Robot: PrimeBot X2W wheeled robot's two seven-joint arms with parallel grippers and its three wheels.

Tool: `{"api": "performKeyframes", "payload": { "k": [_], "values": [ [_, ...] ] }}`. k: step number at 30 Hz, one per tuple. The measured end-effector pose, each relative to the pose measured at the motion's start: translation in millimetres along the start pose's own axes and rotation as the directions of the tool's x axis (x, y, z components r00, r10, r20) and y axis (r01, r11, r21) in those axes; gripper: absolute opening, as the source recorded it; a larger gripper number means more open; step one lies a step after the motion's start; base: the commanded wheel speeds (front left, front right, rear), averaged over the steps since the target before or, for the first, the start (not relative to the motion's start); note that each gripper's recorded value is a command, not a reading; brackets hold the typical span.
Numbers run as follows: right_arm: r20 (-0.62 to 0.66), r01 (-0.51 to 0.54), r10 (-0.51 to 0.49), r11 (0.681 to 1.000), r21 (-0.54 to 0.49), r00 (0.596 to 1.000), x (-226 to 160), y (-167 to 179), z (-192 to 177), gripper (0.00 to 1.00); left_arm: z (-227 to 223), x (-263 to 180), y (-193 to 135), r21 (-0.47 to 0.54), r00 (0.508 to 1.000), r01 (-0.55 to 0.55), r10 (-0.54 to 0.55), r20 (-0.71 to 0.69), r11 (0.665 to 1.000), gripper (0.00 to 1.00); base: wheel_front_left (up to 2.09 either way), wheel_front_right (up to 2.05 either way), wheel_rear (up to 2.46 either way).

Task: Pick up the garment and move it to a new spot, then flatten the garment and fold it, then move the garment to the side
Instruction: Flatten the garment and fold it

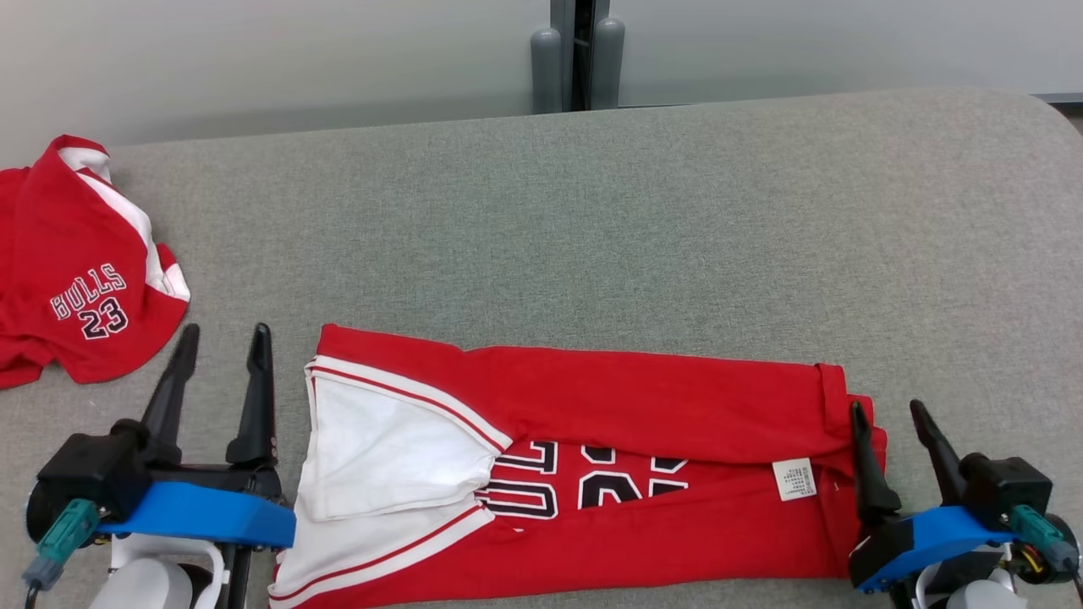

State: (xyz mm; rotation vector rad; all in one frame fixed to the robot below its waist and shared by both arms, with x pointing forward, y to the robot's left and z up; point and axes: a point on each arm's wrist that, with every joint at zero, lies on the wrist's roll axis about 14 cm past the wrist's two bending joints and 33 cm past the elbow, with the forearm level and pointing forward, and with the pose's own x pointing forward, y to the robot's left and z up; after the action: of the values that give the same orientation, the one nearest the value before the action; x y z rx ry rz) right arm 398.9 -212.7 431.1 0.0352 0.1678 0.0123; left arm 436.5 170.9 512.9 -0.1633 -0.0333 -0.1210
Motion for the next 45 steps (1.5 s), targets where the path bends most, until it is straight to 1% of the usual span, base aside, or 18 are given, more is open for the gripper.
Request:
{"api": "performKeyframes", "payload": {
  "k": [5,12,15,16,17,18,19,23,25,28,32,35,40,45],
  "values": [
    [-0.096,0.002,0.000,1.000,0.016,0.995,-2.3,2.8,-27.1,1.00,11.4,-2.6,5.5,0.016,0.996,-0.044,0.043,0.074,0.999,1.00,0.00,0.00,0.00],
    [-0.202,0.003,0.006,0.999,0.043,0.979,-8.9,8.6,-58.5,1.00,7.2,-9.2,13.4,0.018,0.993,-0.079,0.077,0.090,0.997,1.00,0.00,0.00,0.00],
    [-0.226,-0.006,0.020,0.998,0.059,0.974,-10.8,14.7,-66.3,1.00,5.7,-11.1,18.0,0.021,0.991,-0.095,0.092,0.092,0.995,1.00,0.00,0.00,0.00],
    [-0.230,-0.011,0.025,0.998,0.062,0.973,-11.0,16.7,-67.8,0.98,5.0,-11.4,19.3,0.022,0.991,-0.100,0.097,0.092,0.995,1.00,0.00,0.00,0.00],
    [-0.234,-0.015,0.030,0.998,0.066,0.972,-10.8,18.4,-68.9,0.46,5.2,-11.6,21.1,0.022,0.990,-0.106,0.104,0.095,0.994,1.00,0.00,0.00,0.00],
    [-0.236,-0.020,0.037,0.997,0.073,0.971,-10.4,20.9,-69.6,0.07,4.8,-11.8,22.4,0.024,0.990,-0.109,0.107,0.095,0.994,1.00,0.00,0.00,0.00],
    [-0.235,-0.022,0.041,0.996,0.084,0.971,-10.1,23.1,-69.7,0.00,4.3,-11.9,22.9,0.025,0.990,-0.111,0.108,0.095,0.993,1.00,0.00,0.00,0.00],
    [-0.226,-0.023,0.044,0.995,0.098,0.973,-7.4,22.5,-67.0,0.00,2.7,-12.6,26.7,0.031,0.988,-0.123,0.120,0.094,0.992,1.00,0.00,0.00,0.00],
    [-0.213,-0.002,0.021,0.996,0.092,0.977,-5.2,11.3,-62.6,0.00,0.8,-12.7,26.0,0.035,0.989,-0.120,0.117,0.089,0.992,1.00,0.00,0.00,0.00],
    [-0.179,0.060,-0.050,0.997,0.052,0.983,-0.5,-24.0,-48.8,0.00,0.7,-12.7,27.4,0.038,0.989,-0.125,0.121,0.090,0.991,1.00,0.00,0.00,0.00],
    [-0.122,0.150,-0.150,0.989,-0.009,0.981,2.0,-73.7,-25.4,0.00,0.5,-13.0,27.7,0.040,0.988,-0.125,0.121,0.091,0.991,1.00,0.00,0.00,0.00],
    [-0.092,0.180,-0.184,0.983,-0.041,0.979,2.8,-91.9,-12.8,0.00,0.6,-13.4,28.3,0.041,0.988,-0.127,0.123,0.091,0.991,1.00,0.00,0.00,0.00],
    [-0.046,0.161,-0.164,0.985,-0.069,0.985,9.1,-87.0,4.4,0.00,-0.5,-13.8,28.6,0.038,0.988,-0.127,0.123,0.088,0.991,1.00,0.00,0.00,0.00],
    [0.000,0.083,-0.083,0.995,-0.057,0.997,14.8,-51.1,17.6,0.00,-1.5,-15.0,27.4,0.040,0.989,-0.125,0.121,0.084,0.991,1.00,0.00,0.00,0.00]
  ]
}}
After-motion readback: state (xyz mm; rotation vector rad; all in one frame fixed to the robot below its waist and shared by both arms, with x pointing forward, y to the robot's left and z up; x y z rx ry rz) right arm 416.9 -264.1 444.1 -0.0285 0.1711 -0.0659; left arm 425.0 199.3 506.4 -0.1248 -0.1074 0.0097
